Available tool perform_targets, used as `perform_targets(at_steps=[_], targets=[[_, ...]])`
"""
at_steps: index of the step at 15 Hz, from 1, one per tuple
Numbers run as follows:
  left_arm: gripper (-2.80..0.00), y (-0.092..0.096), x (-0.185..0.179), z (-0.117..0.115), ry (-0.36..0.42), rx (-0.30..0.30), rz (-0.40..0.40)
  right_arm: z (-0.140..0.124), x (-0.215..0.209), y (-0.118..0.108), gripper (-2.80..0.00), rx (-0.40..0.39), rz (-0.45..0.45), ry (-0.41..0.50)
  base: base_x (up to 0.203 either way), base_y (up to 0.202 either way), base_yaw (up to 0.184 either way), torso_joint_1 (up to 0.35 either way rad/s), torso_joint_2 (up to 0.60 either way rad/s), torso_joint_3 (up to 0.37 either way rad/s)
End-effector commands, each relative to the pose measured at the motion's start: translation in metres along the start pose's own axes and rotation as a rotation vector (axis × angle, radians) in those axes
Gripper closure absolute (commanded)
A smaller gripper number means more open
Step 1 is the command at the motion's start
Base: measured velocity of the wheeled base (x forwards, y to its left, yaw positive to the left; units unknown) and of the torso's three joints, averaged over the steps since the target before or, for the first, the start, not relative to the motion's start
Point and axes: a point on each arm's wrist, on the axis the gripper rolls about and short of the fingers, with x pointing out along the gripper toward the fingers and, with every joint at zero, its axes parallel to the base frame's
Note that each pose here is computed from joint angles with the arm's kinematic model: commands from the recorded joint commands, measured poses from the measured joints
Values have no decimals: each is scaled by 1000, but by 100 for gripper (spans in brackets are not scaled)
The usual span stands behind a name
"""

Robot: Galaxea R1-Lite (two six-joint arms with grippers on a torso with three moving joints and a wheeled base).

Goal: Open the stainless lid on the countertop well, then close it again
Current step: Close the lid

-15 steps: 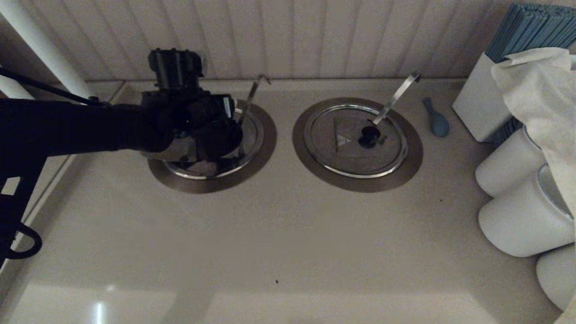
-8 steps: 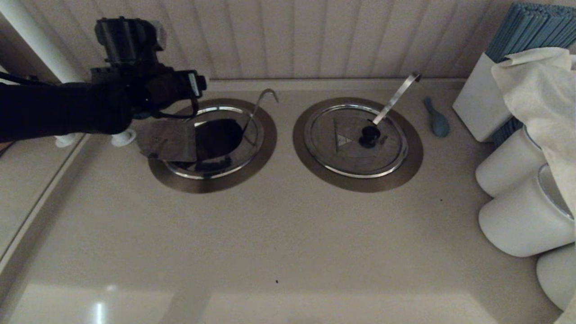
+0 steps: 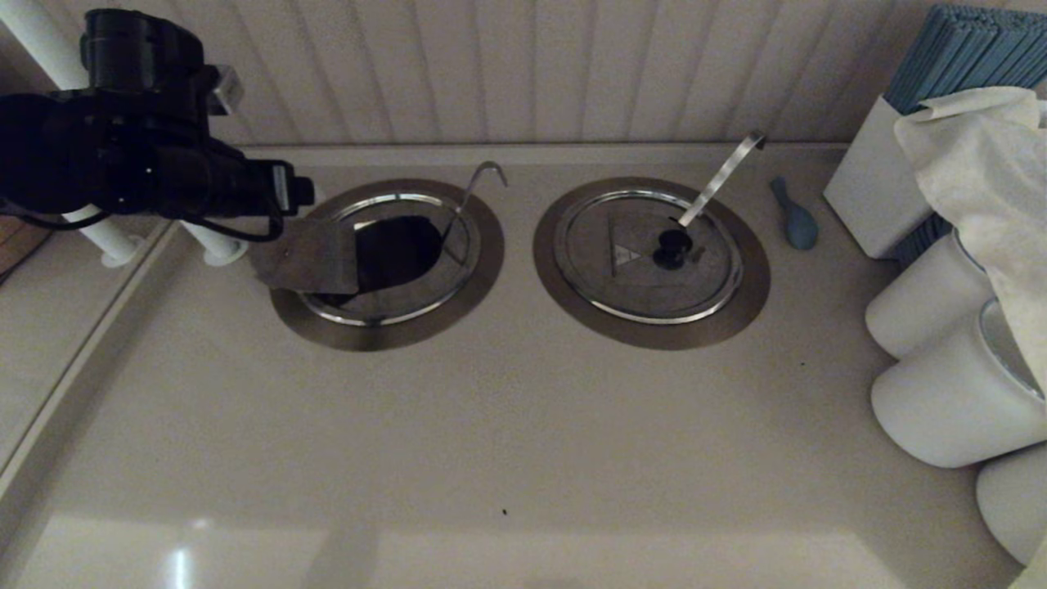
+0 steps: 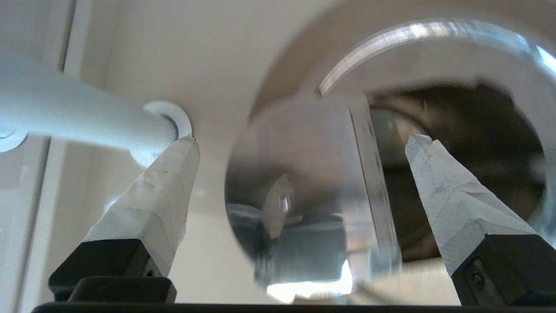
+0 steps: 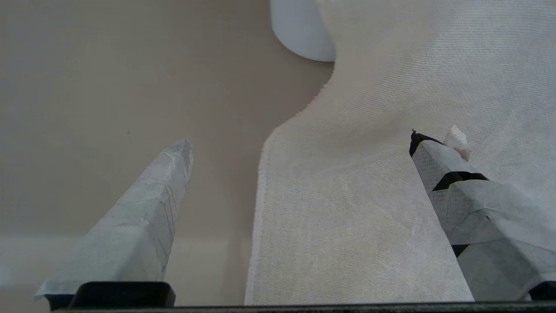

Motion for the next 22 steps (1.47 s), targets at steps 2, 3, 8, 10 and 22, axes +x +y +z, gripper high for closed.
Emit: perform_targets(at_steps=[2, 3, 8, 10, 22], targets=[[-280, 10, -19, -5, 10, 5, 13, 0, 0, 0, -280, -1, 0, 0, 0, 0, 0, 0, 0, 0], [-280, 12, -22, -3, 0, -25, 5, 0, 0, 0, -280, -1, 1, 0, 0, 0, 0, 0, 0, 0], [-280, 22, -26, -22, 92, -346, -134, 0, 0, 0, -280, -1, 1, 0, 0, 0, 0, 0, 0, 0], [-280, 25, -22, -39, 163, -449, -157, 0, 0, 0, -280, -1, 1, 0, 0, 0, 0, 0, 0, 0], [-280, 23, 9, -62, 7, -443, -38, 0, 0, 0, -280, -1, 1, 0, 0, 0, 0, 0, 0, 0]])
